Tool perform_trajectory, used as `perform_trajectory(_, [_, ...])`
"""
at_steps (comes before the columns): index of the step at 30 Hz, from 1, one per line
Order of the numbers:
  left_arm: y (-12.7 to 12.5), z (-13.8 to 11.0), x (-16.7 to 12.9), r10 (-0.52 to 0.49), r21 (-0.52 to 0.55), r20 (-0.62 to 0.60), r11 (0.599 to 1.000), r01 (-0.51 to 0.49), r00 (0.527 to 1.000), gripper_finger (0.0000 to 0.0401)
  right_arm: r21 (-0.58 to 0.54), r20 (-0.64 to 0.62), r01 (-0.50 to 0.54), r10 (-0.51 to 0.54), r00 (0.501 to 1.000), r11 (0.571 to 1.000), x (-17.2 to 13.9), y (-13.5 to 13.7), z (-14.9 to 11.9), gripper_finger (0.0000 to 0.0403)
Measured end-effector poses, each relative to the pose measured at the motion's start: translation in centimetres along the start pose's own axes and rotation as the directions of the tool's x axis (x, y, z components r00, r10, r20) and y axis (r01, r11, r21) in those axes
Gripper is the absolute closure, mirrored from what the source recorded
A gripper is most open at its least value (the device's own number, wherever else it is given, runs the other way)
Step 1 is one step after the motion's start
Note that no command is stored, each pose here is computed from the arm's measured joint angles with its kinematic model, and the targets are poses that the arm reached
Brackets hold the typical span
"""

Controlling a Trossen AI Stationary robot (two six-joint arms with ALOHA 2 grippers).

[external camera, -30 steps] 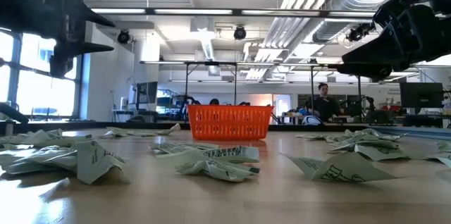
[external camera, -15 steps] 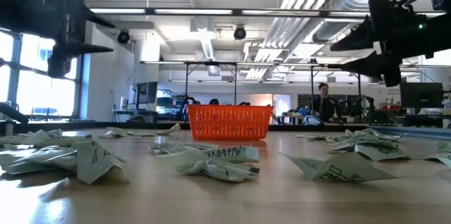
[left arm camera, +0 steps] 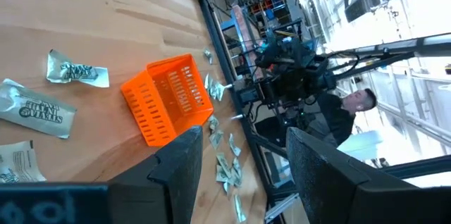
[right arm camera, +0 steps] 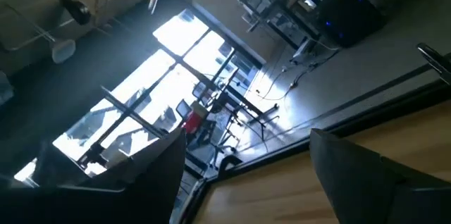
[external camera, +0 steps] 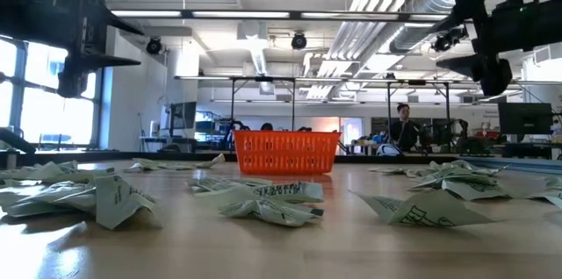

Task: Pick and place Stevia / Truvia into bins
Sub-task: Put the stevia packet into the basket

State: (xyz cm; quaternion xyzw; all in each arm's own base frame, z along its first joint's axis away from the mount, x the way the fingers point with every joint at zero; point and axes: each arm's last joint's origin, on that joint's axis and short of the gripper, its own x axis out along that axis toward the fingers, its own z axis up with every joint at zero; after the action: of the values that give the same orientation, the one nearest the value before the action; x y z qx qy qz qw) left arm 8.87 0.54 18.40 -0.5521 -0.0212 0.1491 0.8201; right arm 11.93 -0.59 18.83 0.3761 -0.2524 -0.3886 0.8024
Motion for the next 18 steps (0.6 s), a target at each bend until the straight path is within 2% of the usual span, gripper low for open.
perform_trajectory(5, [0.06,-0.02,0.0,0.006,0.002,-0.002,1.0,-0.006,1.0,0.0162,0.043,0.031,-0.023,0.021,0.999,0.999,0.05,0.64,0.62,0.0111])
perform_trajectory(10, [0.06,-0.02,0.0,0.006,0.002,-0.002,1.0,-0.006,1.0,0.0162,0.126,-0.003,-0.065,0.066,0.998,0.99,0.11,1.0,0.59,0.0111])
perform_trajectory(13, [0.06,-0.03,0.0,0.006,0.002,-0.003,1.0,-0.006,1.0,0.0162,0.119,-0.036,-0.094,0.098,0.994,0.988,0.1,1.03,0.41,0.0111])
perform_trajectory(18, [0.08,-0.03,0.0,0.008,0.006,-0.003,1.0,-0.008,1.0,0.0162,0.101,-0.047,-0.087,0.092,0.995,0.991,0.1,0.92,0.26,0.0111])
